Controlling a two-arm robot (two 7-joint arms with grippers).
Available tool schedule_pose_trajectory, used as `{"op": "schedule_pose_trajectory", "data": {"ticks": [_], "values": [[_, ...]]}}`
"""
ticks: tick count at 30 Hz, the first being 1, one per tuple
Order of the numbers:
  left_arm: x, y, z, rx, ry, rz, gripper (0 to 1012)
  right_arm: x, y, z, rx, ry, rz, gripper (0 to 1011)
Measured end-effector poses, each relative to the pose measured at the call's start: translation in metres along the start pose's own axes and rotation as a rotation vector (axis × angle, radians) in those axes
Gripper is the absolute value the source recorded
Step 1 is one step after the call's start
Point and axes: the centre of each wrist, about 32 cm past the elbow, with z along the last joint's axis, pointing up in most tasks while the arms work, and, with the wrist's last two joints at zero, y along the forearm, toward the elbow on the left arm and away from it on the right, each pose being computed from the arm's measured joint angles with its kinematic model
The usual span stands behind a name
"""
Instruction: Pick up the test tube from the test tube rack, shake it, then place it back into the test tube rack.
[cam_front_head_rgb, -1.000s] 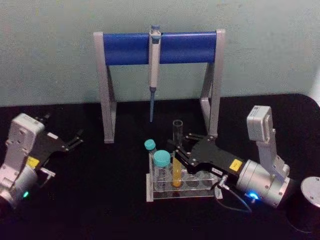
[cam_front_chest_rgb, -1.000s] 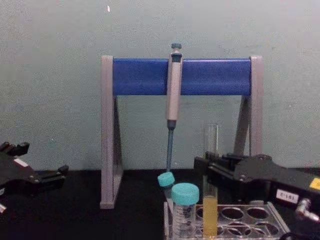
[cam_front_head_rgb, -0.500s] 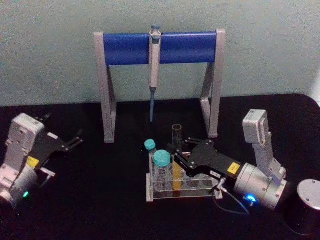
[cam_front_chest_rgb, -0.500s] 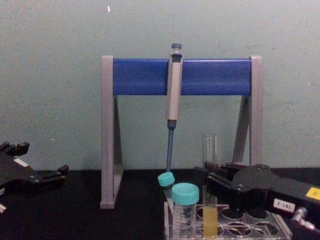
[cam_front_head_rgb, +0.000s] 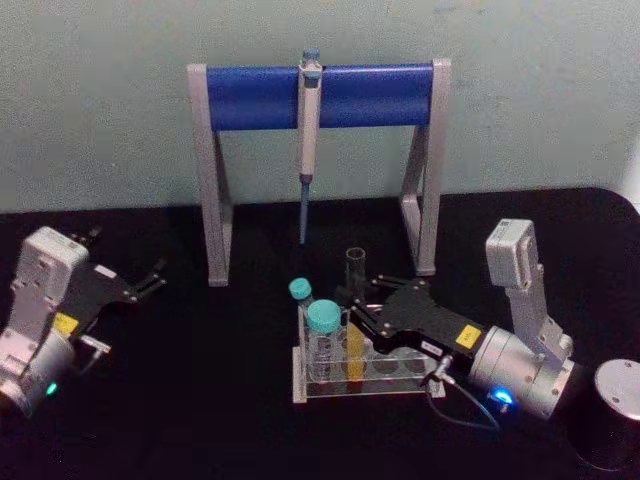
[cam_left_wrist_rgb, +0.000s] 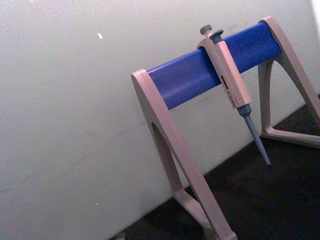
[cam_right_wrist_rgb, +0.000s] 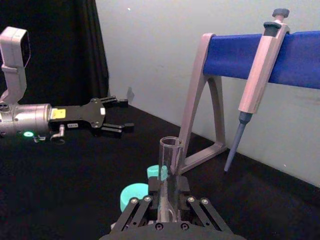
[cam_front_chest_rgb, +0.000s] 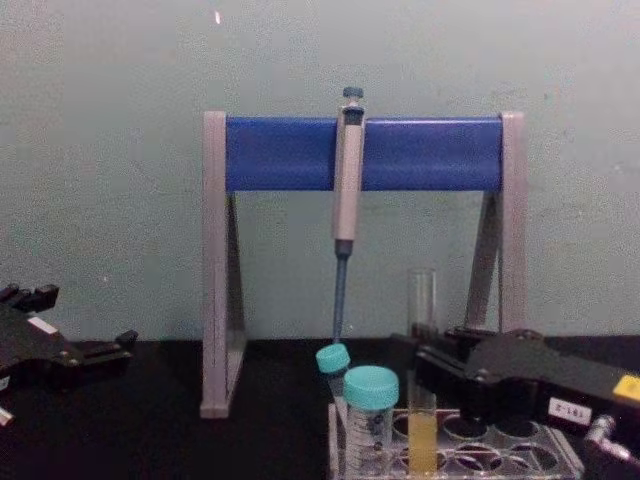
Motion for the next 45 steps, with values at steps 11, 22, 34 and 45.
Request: {"op": "schedule_pose_trajectory", "data": {"ticks": [11,22,34,45], "values": [[0.0000,0.0000,0.0000,0.000,0.000,0.000,1001,0.000,0.000,0.000,-0.003,0.000,0.001,408],[0.0000,0.0000,0.0000,0.000,0.000,0.000,1001,0.000,0.000,0.000,-0.002,0.001,0.002,751],[0.0000,0.0000,0.0000,0.000,0.000,0.000,1001,0.000,0.000,0.000,0.000,0.002,0.002,1000],[0.0000,0.0000,0.0000,0.000,0.000,0.000,1001,0.000,-0.002,0.011,0.043,-0.018,0.020,1000]]}}
